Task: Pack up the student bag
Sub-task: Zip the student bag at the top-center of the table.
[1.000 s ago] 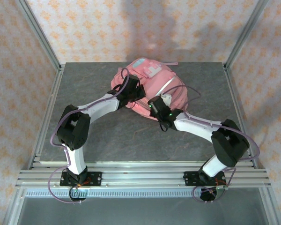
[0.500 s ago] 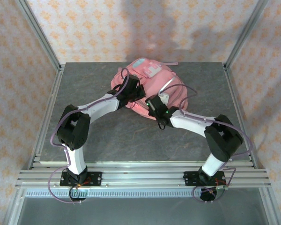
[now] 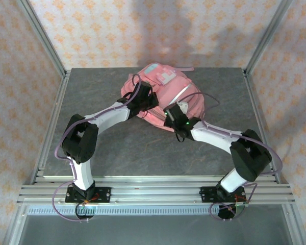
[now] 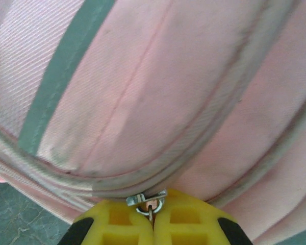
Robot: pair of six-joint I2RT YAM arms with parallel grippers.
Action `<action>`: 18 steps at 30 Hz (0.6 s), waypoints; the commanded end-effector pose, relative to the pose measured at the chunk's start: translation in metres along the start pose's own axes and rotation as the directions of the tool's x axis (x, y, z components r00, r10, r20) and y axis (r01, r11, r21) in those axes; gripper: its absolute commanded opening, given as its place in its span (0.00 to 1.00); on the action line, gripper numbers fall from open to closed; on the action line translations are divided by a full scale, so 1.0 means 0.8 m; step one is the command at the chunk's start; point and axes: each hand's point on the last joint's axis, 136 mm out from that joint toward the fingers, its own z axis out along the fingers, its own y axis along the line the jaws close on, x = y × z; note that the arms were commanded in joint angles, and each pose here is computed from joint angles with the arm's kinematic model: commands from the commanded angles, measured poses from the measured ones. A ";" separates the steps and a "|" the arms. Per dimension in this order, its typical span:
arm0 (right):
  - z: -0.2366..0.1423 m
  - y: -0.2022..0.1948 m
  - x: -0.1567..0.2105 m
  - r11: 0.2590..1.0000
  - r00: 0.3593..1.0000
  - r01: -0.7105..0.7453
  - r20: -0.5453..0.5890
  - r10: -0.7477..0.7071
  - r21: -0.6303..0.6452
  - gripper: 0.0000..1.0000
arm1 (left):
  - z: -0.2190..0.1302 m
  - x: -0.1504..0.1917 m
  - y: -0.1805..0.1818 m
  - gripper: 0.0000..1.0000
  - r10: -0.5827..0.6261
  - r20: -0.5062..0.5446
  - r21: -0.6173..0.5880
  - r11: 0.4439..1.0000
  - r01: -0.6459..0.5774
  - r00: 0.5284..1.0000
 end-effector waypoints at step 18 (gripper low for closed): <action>-0.030 0.098 0.071 0.909 0.938 0.252 -0.149 -0.314 -0.331 0.00 | -0.048 -0.095 0.057 0.00 0.108 0.137 -0.193 0.978 -0.081 0.985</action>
